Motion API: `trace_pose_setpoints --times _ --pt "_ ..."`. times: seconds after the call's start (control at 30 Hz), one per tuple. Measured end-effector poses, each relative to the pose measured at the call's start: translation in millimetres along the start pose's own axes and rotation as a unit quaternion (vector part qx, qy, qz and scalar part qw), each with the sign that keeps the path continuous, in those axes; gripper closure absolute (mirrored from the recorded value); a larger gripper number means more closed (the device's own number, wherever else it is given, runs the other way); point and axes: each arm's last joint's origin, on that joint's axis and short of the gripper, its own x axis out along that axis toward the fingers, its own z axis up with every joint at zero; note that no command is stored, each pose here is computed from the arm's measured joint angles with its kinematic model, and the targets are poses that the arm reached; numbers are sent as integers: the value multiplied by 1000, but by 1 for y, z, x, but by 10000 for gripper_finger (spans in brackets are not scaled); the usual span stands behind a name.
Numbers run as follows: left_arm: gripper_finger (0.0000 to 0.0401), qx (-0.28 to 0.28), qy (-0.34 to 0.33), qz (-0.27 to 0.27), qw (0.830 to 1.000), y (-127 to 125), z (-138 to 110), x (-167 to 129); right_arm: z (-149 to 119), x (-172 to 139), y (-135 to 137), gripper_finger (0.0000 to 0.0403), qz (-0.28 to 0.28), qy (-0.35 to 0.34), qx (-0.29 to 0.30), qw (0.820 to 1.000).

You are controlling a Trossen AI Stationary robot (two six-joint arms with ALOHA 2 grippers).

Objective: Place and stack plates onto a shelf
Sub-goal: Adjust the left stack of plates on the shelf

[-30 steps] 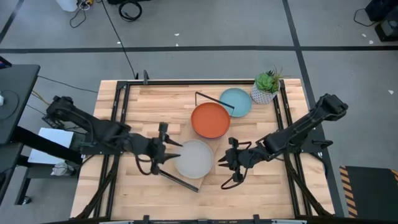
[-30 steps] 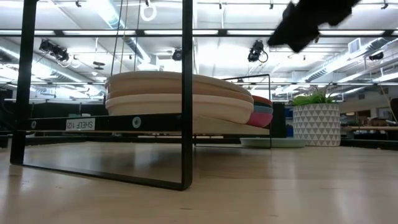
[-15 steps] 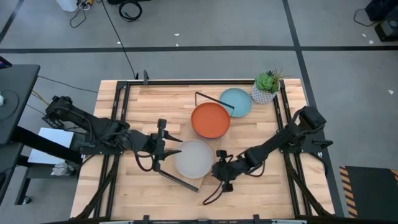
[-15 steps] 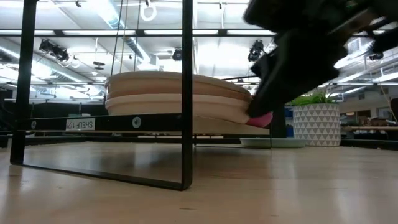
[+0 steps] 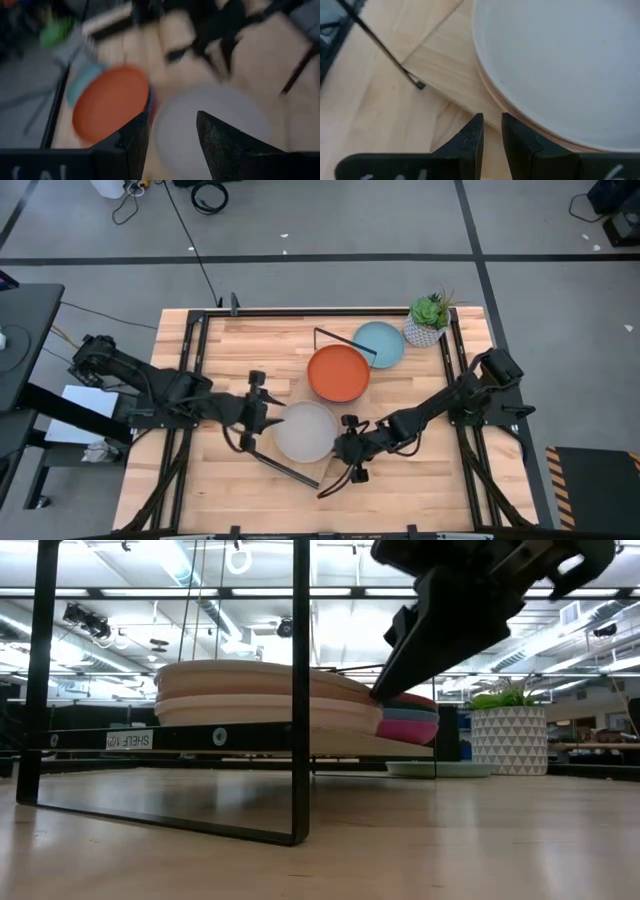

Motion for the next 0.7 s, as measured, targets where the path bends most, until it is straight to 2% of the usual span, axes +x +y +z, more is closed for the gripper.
trace_pose_setpoints --times 0.1,0.3,0.57,0.7 --pt "229 -16 54 12 998 4 -20 11 0 -5 4 328 4 4 -3 1000" --pt "229 -36 111 -54 992 2 -66 41 3 -26 7 328 14 12 24 1000" --pt "229 -36 57 -138 988 -6 -101 56 7 -55 16 328 6 -8 25 1000" --pt "229 -47 39 -148 987 -6 -114 62 7 -59 20 328 -1 -15 20 1000"
